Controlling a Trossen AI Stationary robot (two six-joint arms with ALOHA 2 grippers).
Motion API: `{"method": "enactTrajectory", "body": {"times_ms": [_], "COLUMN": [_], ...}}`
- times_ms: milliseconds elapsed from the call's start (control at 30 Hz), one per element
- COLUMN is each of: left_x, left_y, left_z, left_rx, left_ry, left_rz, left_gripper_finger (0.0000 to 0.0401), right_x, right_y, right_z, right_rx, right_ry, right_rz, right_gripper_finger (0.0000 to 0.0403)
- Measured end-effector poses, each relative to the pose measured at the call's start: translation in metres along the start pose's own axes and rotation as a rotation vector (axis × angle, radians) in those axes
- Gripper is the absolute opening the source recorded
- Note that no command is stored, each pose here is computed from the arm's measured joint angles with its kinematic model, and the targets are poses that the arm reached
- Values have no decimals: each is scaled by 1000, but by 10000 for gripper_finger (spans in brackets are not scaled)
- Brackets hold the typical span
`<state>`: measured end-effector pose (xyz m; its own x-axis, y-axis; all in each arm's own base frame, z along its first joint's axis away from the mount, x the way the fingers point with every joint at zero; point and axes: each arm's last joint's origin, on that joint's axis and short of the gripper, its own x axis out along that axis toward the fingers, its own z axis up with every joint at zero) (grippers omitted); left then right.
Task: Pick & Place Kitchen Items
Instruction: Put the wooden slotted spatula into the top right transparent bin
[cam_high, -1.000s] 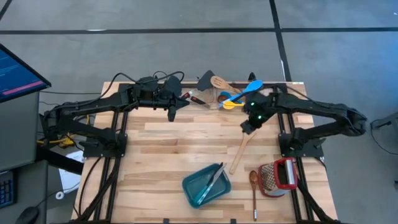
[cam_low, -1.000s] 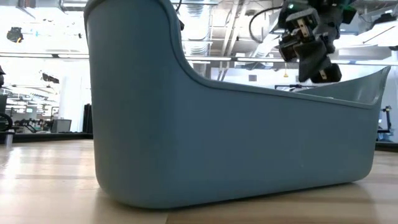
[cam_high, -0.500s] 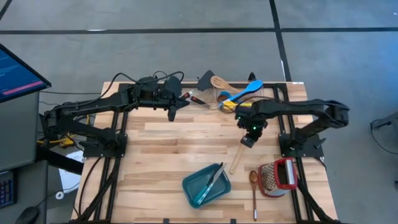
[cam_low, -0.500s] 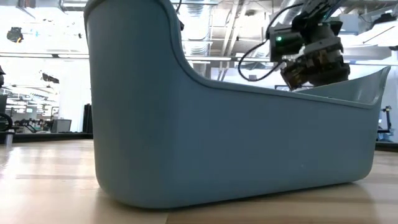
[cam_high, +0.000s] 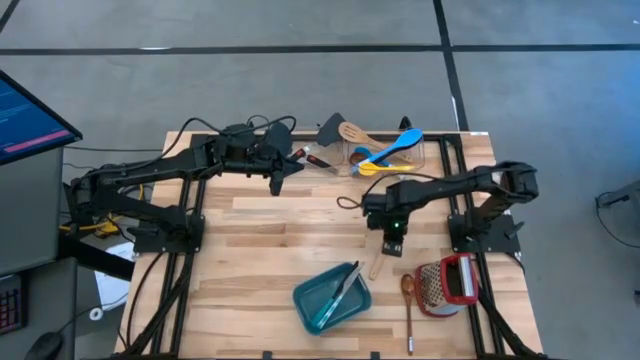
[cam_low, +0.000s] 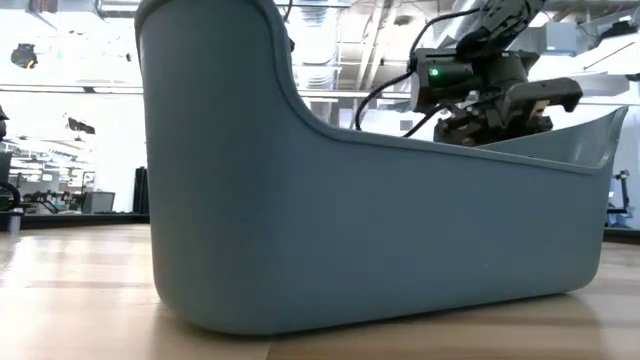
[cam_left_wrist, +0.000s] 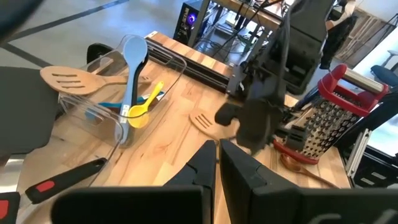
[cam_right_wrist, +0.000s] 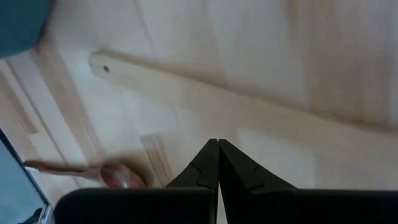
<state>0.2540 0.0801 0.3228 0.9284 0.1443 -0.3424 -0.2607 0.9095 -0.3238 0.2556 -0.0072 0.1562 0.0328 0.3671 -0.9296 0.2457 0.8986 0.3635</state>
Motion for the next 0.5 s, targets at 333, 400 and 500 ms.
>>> {"method": "enactTrajectory", "body": {"times_ms": [333, 400, 500], "left_x": [0, 0, 0], "left_y": [0, 0, 0], "left_z": [0, 0, 0], "left_rx": [1, 1, 1], "left_ry": [0, 0, 1], "left_rz": [0, 0, 0], "left_gripper_finger": [7, 7, 7], "right_x": [26, 31, 37], "right_y": [12, 13, 15], "right_z": [7, 9, 13], "right_rx": [-64, -70, -84], "right_ry": [46, 48, 38], "right_rz": [37, 39, 58], "right_gripper_finger": [0, 0, 0]}}
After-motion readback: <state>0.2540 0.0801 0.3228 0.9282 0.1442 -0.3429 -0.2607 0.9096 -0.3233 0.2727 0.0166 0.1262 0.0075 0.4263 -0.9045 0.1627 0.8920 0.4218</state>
